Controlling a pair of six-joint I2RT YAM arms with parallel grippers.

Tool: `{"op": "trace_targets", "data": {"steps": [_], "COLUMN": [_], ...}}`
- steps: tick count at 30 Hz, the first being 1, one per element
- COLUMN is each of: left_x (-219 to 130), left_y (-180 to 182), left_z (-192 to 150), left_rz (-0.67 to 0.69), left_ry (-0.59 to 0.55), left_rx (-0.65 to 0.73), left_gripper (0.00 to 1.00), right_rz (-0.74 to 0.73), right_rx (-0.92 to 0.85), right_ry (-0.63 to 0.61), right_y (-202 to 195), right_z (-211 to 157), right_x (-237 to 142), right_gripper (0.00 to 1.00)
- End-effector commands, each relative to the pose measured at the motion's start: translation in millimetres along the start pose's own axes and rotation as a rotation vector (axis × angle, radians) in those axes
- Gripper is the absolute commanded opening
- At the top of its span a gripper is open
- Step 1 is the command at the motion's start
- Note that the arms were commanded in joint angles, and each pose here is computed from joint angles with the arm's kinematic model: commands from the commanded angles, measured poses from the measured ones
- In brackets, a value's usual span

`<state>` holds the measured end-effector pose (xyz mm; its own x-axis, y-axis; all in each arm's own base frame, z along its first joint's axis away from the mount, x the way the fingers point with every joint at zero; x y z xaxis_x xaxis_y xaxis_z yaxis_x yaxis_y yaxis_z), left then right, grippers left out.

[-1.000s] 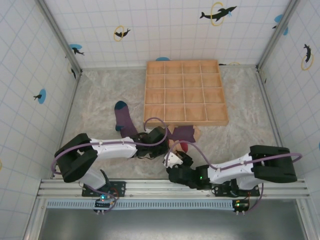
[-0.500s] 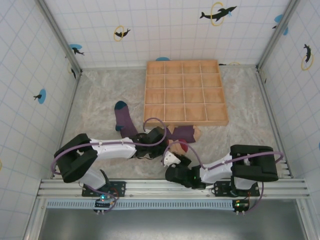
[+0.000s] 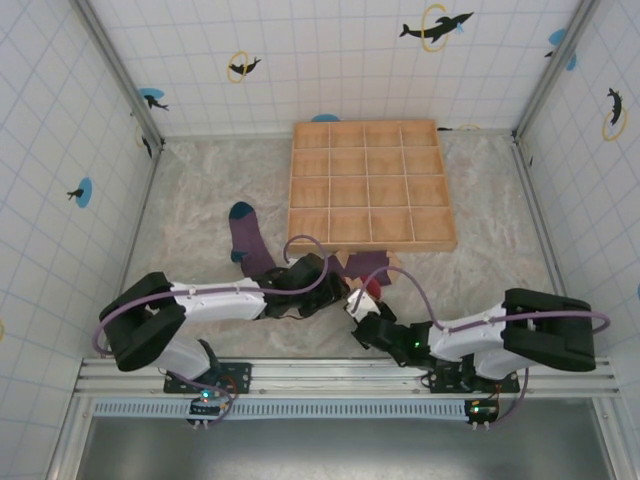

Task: Roll the socks

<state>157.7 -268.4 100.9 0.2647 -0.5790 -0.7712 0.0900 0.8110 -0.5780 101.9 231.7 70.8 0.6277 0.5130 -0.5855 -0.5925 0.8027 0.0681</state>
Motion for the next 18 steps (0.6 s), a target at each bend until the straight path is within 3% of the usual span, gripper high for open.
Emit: {"op": "trace_targets", "data": {"steps": [1, 10, 18], "left_x": [-6.2, -3.8, 5.4], "left_y": [-4.4, -6.7, -23.5], "left_z": [4.3, 5.9, 5.0], "left_rz": [-0.032, -0.040, -0.066], "left_ry": [-0.041, -0.049, -0.032], "left_rx": [0.010, 0.019, 0.092], "left_gripper": [0.86, 0.84, 0.75], "right_rz": [0.091, 0.245, 0.249], "right_rx": [0.081, 0.525, 0.818], "right_ry": [0.199, 0.293, 0.422], "right_y": [-19.9, -53.1, -67.8], "right_z": [-41.1, -62.8, -77.1], "right_x": [-5.3, -15.5, -17.2], "right_gripper": [0.00, 0.00, 0.00]}}
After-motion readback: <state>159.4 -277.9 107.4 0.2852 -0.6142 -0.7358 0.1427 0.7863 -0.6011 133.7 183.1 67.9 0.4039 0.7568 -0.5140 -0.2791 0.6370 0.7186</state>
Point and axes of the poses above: each hand's point on the last joint's axis, 136 mm out from that joint toward the fingers, its own x axis out along the fingers, its own y axis along the line the jaws close on, z = x × y, the point moved 7 cm from there along -x, back along the fingers, and after that the axes turned 14 degrees about x, right-handed, at the moved point
